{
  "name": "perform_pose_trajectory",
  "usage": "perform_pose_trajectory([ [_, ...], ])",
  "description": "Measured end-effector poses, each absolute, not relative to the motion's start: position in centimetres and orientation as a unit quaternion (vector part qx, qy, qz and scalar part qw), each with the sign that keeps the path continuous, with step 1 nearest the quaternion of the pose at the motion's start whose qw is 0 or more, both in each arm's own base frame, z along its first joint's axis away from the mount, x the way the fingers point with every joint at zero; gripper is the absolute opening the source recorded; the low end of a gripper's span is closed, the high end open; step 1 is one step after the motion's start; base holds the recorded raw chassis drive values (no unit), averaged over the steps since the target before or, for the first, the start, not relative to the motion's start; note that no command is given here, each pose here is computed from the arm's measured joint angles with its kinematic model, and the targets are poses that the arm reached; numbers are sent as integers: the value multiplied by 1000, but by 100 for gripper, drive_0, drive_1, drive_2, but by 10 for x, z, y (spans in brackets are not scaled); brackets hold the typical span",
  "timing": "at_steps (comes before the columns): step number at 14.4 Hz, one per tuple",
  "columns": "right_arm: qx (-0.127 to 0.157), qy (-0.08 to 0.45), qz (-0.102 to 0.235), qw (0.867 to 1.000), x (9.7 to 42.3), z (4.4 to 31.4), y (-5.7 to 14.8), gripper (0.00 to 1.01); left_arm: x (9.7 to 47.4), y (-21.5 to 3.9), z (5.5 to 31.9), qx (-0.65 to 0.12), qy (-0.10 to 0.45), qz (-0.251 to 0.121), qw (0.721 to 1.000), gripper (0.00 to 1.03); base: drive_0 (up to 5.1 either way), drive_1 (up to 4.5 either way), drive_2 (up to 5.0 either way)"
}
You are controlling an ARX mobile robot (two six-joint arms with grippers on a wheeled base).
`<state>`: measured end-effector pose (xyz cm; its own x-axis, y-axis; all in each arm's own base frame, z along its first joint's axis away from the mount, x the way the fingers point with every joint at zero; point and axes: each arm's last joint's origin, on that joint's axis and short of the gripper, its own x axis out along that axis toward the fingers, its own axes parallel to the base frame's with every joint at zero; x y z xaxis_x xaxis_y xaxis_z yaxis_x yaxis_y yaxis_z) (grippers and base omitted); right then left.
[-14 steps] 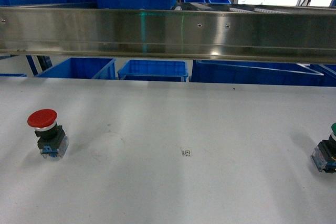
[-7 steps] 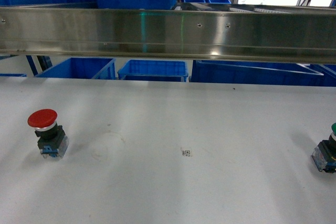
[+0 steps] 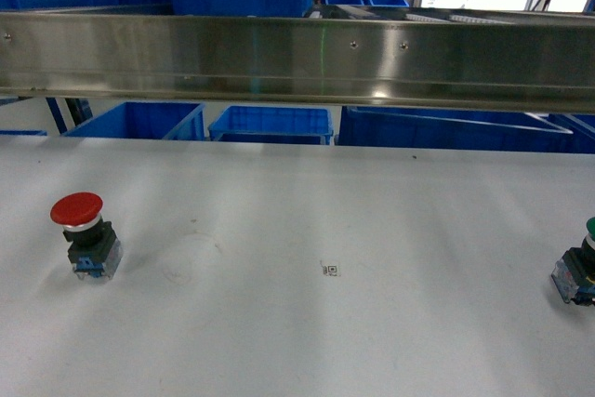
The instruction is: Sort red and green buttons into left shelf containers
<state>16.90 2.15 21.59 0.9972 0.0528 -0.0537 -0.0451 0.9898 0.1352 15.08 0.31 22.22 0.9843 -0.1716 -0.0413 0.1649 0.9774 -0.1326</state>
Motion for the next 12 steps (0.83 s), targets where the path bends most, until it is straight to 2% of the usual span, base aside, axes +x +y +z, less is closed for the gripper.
perform_pose_trajectory([
  [1, 65, 24, -7, 998, 203, 229, 23, 98, 180, 5, 236, -70, 32, -100, 992, 98, 0, 0, 0],
  [2, 54, 35, -36, 997, 240, 229, 25, 98, 218, 7, 247, -69, 28, -95, 993, 98, 0, 0, 0],
  [3, 44, 75, -41, 995, 253, 213, 27, 98, 243, 8, 241, -72, 51, -87, 992, 98, 0, 0, 0],
  [4, 38, 101, -42, 993, 251, 201, 26, 98, 246, 8, 223, -78, 91, -83, 989, 98, 0, 0, 0],
  [5, 40, 90, -43, 994, 251, 204, 26, 98, 244, 8, 218, -80, 102, -82, 988, 98, 0, 0, 0],
  [6, 41, 83, -43, 995, 250, 208, 26, 98, 244, 8, 222, -78, 88, -82, 990, 98, 0, 0, 0],
  [7, 41, 99, -33, 994, 247, 205, 31, 98, 243, 8, 225, -77, 83, -82, 990, 98, 0, 0, 0],
  [8, 44, 120, -26, 991, 241, 187, 42, 98, 243, 8, 225, -77, 84, -82, 990, 98, 0, 0, 0],
  [9, 40, 164, -4, 986, 239, 161, 50, 98, 243, 8, 225, -77, 84, -82, 990, 98, 0, 0, 0],
  [10, 33, 193, -16, 981, 244, 143, 51, 98, 243, 8, 225, -77, 84, -86, 990, 98, 0, 0, 0],
  [12, 16, 202, -48, 978, 256, 138, 52, 98, 243, 9, 224, -77, 85, -81, 990, 98, 0, 0, 0],
])
